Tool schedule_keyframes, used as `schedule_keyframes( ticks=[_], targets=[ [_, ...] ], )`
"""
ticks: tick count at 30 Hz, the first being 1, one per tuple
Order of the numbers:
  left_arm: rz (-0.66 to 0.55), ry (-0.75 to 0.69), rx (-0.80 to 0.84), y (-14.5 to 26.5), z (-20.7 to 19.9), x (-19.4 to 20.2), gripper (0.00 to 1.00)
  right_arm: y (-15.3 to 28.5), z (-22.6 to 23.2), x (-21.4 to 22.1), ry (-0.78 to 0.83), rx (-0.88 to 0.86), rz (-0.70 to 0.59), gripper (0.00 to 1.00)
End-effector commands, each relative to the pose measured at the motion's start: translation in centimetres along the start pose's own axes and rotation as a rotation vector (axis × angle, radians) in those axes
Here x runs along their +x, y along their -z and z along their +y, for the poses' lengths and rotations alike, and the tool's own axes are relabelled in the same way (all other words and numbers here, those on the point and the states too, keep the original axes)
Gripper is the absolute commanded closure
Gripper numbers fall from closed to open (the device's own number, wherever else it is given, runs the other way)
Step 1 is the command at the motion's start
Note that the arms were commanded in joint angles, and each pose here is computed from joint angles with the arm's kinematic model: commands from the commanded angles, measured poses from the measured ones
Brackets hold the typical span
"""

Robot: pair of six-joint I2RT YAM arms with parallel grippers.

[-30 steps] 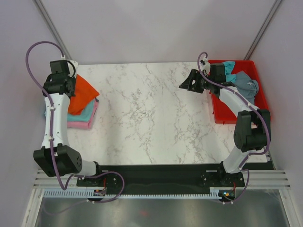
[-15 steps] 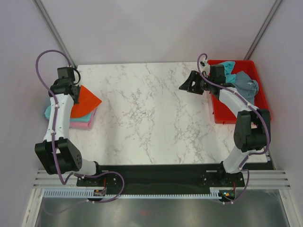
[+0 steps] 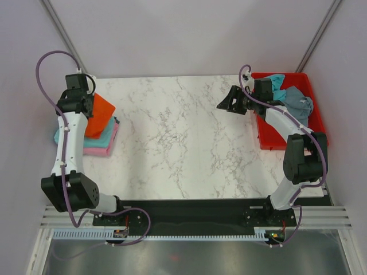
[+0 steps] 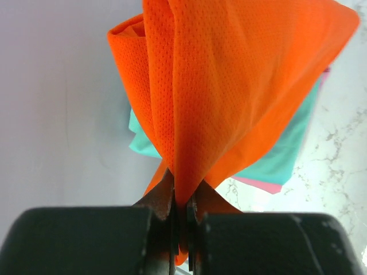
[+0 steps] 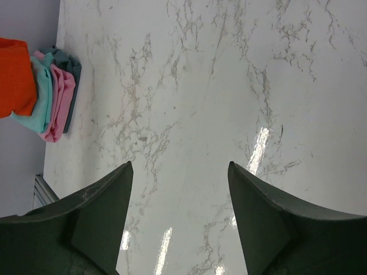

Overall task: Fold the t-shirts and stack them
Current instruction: Neatly place the folded tshirt to the corner

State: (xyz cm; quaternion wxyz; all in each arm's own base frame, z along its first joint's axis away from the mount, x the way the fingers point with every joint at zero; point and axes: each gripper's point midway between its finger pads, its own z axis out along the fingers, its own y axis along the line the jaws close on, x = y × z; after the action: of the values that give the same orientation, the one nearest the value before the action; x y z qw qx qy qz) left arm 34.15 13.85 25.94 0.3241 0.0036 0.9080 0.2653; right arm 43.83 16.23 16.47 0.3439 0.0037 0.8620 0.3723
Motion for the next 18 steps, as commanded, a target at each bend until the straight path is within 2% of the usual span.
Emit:
schedule_keyframes(
  ticks=[1, 12, 18],
  targets=[
    [-0.081, 0.011, 0.037, 2.1, -0.8, -1.8, 0.98, 0.2, 0.8, -1.4, 0.029, -0.029, -0.039, 0.24],
    [-0.119, 0.028, 0.102, 3.8, -1.8, -2.5, 0.98, 0.3, 0.8, -1.1, 0.026, -0.029, -0.037, 0.24],
    [-0.174, 0.052, 0.168, 5.1, -2.3, -4.1, 0.98, 0.2, 0.7, -1.2, 0.025, -0.028, -0.04, 0.24]
  ],
)
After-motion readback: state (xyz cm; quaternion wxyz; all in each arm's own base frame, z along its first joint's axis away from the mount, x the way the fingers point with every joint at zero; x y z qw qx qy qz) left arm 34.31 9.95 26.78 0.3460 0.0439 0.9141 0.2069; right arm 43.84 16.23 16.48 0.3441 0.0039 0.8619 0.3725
